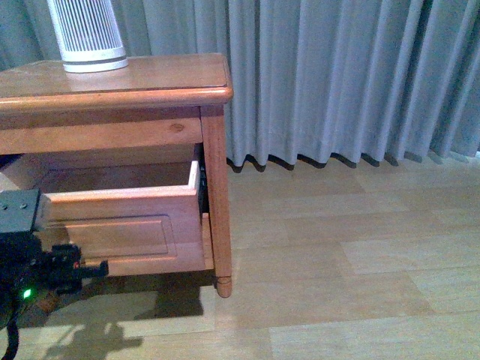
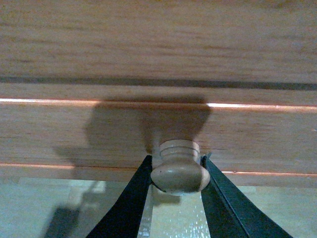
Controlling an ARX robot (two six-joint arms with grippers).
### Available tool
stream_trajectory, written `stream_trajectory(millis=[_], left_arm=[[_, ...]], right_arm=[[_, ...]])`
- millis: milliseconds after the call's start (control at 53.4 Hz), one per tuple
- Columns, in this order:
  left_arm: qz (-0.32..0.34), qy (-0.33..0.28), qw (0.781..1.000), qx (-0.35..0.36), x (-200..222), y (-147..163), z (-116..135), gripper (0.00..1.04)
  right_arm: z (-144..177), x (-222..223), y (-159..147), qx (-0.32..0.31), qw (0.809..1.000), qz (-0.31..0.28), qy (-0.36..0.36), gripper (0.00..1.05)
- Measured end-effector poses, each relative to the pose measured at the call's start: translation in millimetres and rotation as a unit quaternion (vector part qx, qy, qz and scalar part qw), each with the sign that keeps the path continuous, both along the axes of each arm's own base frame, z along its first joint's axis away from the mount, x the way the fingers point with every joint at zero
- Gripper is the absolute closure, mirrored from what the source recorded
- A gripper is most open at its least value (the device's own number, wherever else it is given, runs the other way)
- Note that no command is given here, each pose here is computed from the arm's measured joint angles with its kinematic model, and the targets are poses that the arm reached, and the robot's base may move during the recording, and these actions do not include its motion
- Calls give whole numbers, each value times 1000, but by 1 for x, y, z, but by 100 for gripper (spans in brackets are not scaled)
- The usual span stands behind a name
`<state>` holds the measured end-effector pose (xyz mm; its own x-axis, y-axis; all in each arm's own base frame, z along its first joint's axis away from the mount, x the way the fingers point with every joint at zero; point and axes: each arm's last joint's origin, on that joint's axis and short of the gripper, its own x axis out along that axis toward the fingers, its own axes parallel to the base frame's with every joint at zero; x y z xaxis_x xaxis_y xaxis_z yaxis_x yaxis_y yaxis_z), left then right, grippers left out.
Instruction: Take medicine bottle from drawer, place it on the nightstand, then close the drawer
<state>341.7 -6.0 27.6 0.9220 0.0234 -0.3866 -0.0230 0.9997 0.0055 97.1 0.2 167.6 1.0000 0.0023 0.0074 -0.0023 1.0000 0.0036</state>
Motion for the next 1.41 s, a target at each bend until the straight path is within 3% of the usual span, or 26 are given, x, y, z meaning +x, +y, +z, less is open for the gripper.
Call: stream_trajectory(millis=[187, 506, 618, 843, 956, 1050, 1106, 1406], left_arm=[[0, 11, 1000, -11, -49, 1, -6, 77], [30, 83, 996, -24, -109, 6, -19, 25], [48, 116, 992, -34, -126, 17, -13, 7], [17, 90, 993, -72, -145, 25, 60, 7], [-32, 16, 996, -77, -167, 16, 132, 7], [-15, -153, 988, -20, -203, 7, 175, 25], [-9, -201, 980, -12, -215, 7, 183, 36], [-10, -199, 980, -6, -225, 6, 161, 93]], right_arm=[[0, 0, 0, 0, 1000, 0, 0, 7], [0, 0, 0, 0, 1000, 0, 0, 7], [0, 0, 0, 0, 1000, 0, 0, 7], [0, 0, 0, 0, 1000, 0, 0, 7], [0, 0, 0, 0, 1000, 0, 0, 7], [0, 0, 0, 0, 1000, 0, 0, 7], [0, 0, 0, 0, 1000, 0, 0, 7], [0, 0, 0, 0, 1000, -2, 0, 7]])
